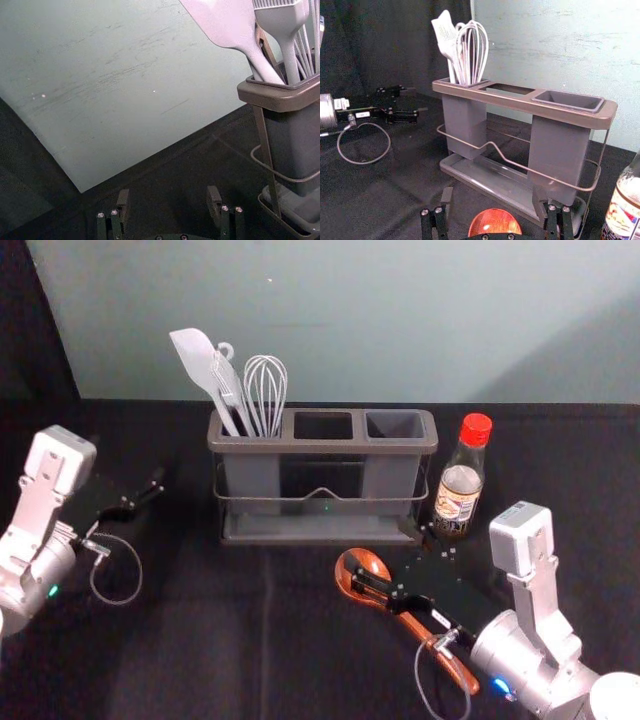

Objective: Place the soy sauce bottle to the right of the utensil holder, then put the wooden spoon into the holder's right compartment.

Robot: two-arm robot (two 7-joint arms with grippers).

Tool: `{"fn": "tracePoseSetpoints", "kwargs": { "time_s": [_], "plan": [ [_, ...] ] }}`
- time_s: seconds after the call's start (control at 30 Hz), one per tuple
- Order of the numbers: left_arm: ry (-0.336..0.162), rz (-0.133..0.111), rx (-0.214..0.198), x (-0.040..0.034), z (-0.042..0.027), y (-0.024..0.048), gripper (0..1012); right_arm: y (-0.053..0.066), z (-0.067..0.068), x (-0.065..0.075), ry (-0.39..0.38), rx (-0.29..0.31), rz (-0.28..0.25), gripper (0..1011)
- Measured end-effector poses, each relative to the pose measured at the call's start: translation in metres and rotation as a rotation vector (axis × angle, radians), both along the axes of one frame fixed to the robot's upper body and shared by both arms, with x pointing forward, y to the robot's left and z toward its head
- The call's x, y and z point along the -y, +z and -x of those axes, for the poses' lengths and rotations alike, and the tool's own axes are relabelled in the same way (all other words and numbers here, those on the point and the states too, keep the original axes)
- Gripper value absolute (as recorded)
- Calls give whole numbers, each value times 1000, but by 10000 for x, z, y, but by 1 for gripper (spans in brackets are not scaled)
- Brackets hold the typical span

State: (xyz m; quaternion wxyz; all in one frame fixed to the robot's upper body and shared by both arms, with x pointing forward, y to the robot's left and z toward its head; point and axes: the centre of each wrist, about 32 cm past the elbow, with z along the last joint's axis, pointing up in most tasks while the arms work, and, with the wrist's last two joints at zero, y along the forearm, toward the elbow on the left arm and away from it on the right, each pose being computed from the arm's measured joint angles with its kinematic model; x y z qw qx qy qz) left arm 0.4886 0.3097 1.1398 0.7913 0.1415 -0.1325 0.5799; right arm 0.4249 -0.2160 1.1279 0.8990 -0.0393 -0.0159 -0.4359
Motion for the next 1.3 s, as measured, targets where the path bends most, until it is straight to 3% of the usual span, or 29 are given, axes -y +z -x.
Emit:
{"fn": "tracePoseSetpoints", "kwargs": {
  "time_s": [0.4, 0.57, 0.77, 1.03, 1.17, 1.3],
  "plan": [
    [0, 0, 0, 0, 0, 0, 1000, 6, 3, 5, 0, 2, -1, 1002],
    [0, 0, 0, 0, 0, 0, 1000, 28, -8, -11, -12, -100, 43, 1002],
    [0, 0, 0, 0, 0, 0, 1000, 289, -45, -61, -31, -214, 144, 1002],
    [0, 0, 0, 0, 0, 0, 1000, 787, -196, -192, -32, -363, 295, 1003],
    [0, 0, 0, 0, 0, 0, 1000, 930, -301, -252, -23, -420, 337, 1003],
    [0, 0, 0, 0, 0, 0, 1000, 959, -395, -289, -20, -459, 345, 1002]
  ]
}}
